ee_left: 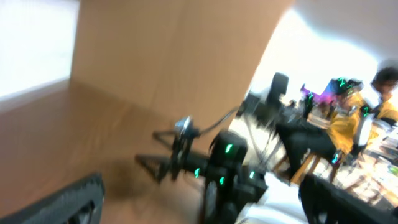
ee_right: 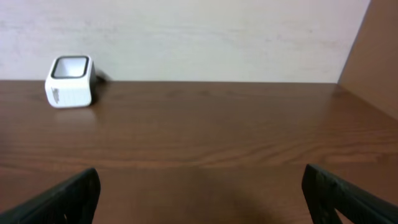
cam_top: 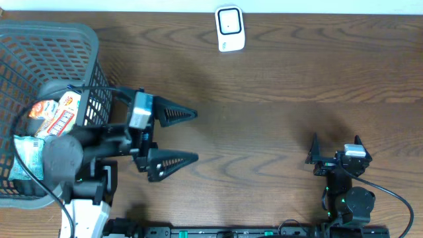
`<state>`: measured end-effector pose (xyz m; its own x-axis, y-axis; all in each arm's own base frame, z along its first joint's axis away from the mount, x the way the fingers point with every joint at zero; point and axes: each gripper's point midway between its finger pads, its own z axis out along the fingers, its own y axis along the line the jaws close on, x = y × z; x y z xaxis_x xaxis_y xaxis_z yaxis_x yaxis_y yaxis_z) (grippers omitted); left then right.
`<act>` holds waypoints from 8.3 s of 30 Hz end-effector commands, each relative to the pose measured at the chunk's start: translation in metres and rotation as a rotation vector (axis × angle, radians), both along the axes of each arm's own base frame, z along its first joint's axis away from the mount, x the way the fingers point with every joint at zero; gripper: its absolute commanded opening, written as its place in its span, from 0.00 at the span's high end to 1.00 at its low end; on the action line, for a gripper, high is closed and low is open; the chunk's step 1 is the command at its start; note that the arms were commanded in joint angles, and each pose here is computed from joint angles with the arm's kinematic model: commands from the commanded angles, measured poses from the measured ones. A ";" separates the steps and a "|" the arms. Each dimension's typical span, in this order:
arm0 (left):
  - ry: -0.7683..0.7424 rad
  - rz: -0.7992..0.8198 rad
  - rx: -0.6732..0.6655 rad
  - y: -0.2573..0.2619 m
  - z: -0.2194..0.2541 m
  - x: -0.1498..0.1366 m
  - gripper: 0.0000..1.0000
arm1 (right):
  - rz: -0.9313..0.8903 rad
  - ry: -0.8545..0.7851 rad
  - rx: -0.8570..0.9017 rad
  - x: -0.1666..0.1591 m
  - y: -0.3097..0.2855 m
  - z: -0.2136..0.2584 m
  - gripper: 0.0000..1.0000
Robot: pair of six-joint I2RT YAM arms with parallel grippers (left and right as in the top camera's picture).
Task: Scan the item barcode
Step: 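Raise the left gripper and move it over the grey basket, then lower the left gripper into the basket and grasp the blue mouthwash bottle, then lift the bottle out and place it on the table center-right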
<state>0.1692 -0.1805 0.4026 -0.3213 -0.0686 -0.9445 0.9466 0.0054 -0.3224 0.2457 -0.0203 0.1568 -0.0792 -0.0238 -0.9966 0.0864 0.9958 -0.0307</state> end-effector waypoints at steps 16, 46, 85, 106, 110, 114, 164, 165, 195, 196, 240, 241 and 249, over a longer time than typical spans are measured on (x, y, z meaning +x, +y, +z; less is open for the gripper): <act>0.440 0.456 -0.100 0.132 0.063 0.109 0.01 | 0.000 0.002 -0.009 0.000 0.000 -0.001 0.01; 0.602 1.036 -0.568 0.301 0.116 0.104 0.01 | 0.000 0.002 -0.009 0.000 0.000 -0.001 0.01; 0.873 1.984 -0.343 0.342 0.064 0.138 0.00 | 0.000 0.002 -0.009 0.000 0.000 -0.001 0.01; 1.379 1.987 0.323 0.334 -0.077 0.118 0.01 | 0.000 0.002 -0.009 0.000 0.000 -0.001 0.01; 1.521 2.081 0.280 0.334 -0.086 0.096 0.01 | 0.000 0.002 -0.009 0.000 0.000 -0.001 0.01; 1.751 2.360 0.122 0.340 -0.098 0.051 0.01 | 0.000 0.002 -0.009 0.000 0.000 -0.001 0.01; 2.054 2.533 -0.099 0.349 -0.276 0.063 0.00 | 0.000 0.002 -0.009 0.000 0.000 -0.001 0.01; 2.052 2.533 -0.102 0.349 -0.278 0.063 0.00 | 0.000 0.002 -0.009 0.000 0.000 -0.001 0.01; 1.728 2.468 0.066 0.370 -0.235 0.076 0.72 | 0.000 0.004 -0.009 0.000 0.000 -0.001 0.01; 1.693 2.470 0.026 0.370 -0.225 0.076 0.72 | 0.000 0.004 -0.009 0.000 0.000 -0.001 0.01; 1.155 1.163 0.102 0.116 -0.080 0.140 0.73 | 0.000 0.004 -0.009 0.000 0.000 -0.001 0.01; 1.152 1.129 0.150 0.105 -0.088 0.143 0.73 | 0.000 0.004 -0.009 0.000 0.000 -0.001 0.01; 1.187 1.051 0.522 0.027 -0.175 0.163 0.73 | 0.000 0.004 -0.009 0.000 0.000 -0.001 0.01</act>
<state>0.3240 -0.1311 0.2471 -0.8066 -0.5649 -0.1739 -0.3477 0.6915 -0.6332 0.2458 -0.0200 0.1565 -0.0800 -0.0253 -0.9965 0.0840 0.9959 -0.0320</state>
